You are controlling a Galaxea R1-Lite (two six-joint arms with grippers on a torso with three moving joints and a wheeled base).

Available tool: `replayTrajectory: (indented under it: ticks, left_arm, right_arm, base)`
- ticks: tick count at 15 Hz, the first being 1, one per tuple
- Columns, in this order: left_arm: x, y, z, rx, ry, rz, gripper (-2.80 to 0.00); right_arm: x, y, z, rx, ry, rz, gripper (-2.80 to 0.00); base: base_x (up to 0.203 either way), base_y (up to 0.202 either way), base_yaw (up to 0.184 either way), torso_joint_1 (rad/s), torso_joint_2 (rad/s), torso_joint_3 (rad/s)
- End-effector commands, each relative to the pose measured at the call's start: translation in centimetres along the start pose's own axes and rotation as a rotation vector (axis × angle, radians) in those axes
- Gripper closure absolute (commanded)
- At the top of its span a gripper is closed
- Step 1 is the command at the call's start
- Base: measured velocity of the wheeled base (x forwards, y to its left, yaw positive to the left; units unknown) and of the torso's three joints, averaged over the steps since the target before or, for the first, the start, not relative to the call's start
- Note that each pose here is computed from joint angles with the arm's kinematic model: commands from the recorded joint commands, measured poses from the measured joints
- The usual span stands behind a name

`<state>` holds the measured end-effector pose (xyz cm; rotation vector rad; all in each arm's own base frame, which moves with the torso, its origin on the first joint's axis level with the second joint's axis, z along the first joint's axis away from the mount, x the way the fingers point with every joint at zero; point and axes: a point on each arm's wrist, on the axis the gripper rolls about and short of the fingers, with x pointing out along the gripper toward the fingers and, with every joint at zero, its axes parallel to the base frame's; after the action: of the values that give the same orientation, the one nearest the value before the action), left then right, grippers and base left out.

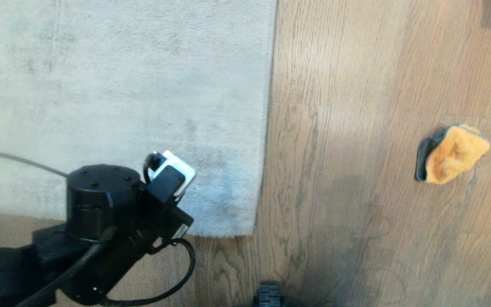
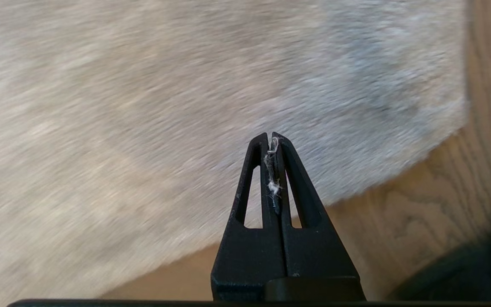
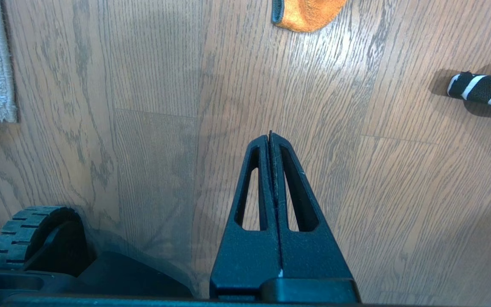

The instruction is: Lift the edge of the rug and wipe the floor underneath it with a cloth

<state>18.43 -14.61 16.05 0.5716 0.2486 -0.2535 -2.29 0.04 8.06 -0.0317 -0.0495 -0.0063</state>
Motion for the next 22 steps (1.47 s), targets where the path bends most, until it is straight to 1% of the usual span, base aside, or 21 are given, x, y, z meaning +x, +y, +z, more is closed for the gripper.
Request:
replayTrajectory:
  ticks: [1,4,6,8,10,11,13,16,18,19,22]
  left_arm:
    - [-4.2,3.8,0.8,-0.076,-0.083,0.079,0.00]
    - [-7.1,6.8,-0.5,-0.137,-0.101,0.187,0.00]
    - [-8.9,8.3,-2.3,-0.170,-0.109,0.248,0.00]
    - [-10.1,9.1,-4.2,-0.185,-0.112,0.264,0.00]
    - [-11.0,9.3,-5.6,-0.188,-0.130,0.238,0.00]
    - [-11.4,9.1,-6.4,-0.188,-0.138,0.221,0.00]
    - [-12.4,8.6,-7.9,-0.192,-0.140,0.220,0.00]
    - [-14.1,7.4,-10.7,-0.205,-0.140,0.251,0.00]
    - [-14.9,6.2,-12.7,-0.218,-0.123,0.277,0.00]
    - [-15.3,5.8,-13.3,-0.223,-0.126,0.287,0.00]
    - [-16.7,4.4,-14.8,-0.243,-0.126,0.283,0.00]
  right_arm:
    - [0.0,0.0,0.0,-0.001,0.000,0.001,0.00]
    - [0.0,0.0,0.0,-0.001,0.000,0.001,0.00]
    - [0.0,0.0,0.0,-0.001,0.000,0.001,0.00]
    - [0.0,0.0,0.0,-0.001,0.000,0.001,0.00]
    - [0.0,0.0,0.0,-0.001,0.000,0.001,0.00]
    - [0.0,0.0,0.0,-0.001,0.000,0.001,0.00]
    - [0.0,0.0,0.0,-0.001,0.000,0.001,0.00]
    - [0.0,0.0,0.0,-0.001,0.000,0.001,0.00]
    - [0.0,0.0,0.0,-0.001,0.000,0.001,0.00]
    - [0.0,0.0,0.0,-0.001,0.000,0.001,0.00]
    - [0.0,0.0,0.0,-0.001,0.000,0.001,0.00]
  base:
    - [0.000,0.000,0.000,0.000,0.00,0.000]
    - [0.000,0.000,0.000,0.000,0.00,0.000]
    - [0.000,0.000,0.000,0.000,0.00,0.000]
    - [0.000,0.000,0.000,0.000,0.00,0.000]
    - [0.000,0.000,0.000,0.000,0.00,0.000]
    - [0.000,0.000,0.000,0.000,0.00,0.000]
    - [0.000,0.000,0.000,0.000,0.00,0.000]
    - [0.000,0.000,0.000,0.000,0.00,0.000]
    - [0.000,0.000,0.000,0.000,0.00,0.000]
    - [0.000,0.000,0.000,0.000,0.00,0.000]
    - [0.000,0.000,0.000,0.000,0.00,0.000]
